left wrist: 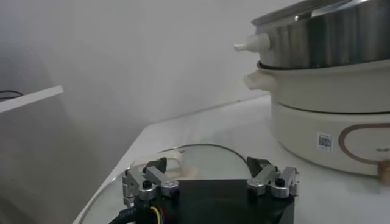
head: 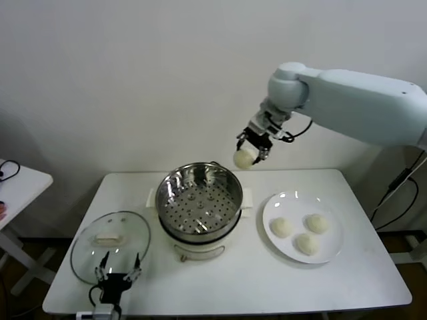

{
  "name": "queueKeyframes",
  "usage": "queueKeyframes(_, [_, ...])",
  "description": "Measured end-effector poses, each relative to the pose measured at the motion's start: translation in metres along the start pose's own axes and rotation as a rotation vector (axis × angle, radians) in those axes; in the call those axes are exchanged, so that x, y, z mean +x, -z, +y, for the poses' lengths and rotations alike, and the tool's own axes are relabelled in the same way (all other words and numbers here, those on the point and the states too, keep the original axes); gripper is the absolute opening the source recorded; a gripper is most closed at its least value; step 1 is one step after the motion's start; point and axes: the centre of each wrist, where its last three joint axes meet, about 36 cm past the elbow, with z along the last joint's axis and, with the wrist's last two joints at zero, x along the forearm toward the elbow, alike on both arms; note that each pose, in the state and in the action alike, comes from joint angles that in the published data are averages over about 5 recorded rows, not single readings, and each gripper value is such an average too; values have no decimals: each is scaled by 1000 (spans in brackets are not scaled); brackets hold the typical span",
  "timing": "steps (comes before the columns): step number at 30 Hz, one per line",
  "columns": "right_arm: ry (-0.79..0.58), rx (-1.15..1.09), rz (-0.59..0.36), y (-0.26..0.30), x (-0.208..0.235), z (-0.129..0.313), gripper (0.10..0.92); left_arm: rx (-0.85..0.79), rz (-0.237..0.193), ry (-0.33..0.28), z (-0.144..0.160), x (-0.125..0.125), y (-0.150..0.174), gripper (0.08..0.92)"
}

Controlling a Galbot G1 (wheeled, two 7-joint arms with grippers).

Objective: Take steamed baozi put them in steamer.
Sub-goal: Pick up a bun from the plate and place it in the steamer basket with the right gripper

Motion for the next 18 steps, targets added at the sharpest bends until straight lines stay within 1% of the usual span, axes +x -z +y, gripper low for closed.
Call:
queueKeyframes(8, [36, 180, -8, 23, -45, -38, 645, 7, 1, 11, -1, 0, -1, 823])
queueKeyframes(18, [65, 287, -15, 28, -107, -58, 645, 8, 5, 13, -7, 0, -4, 823])
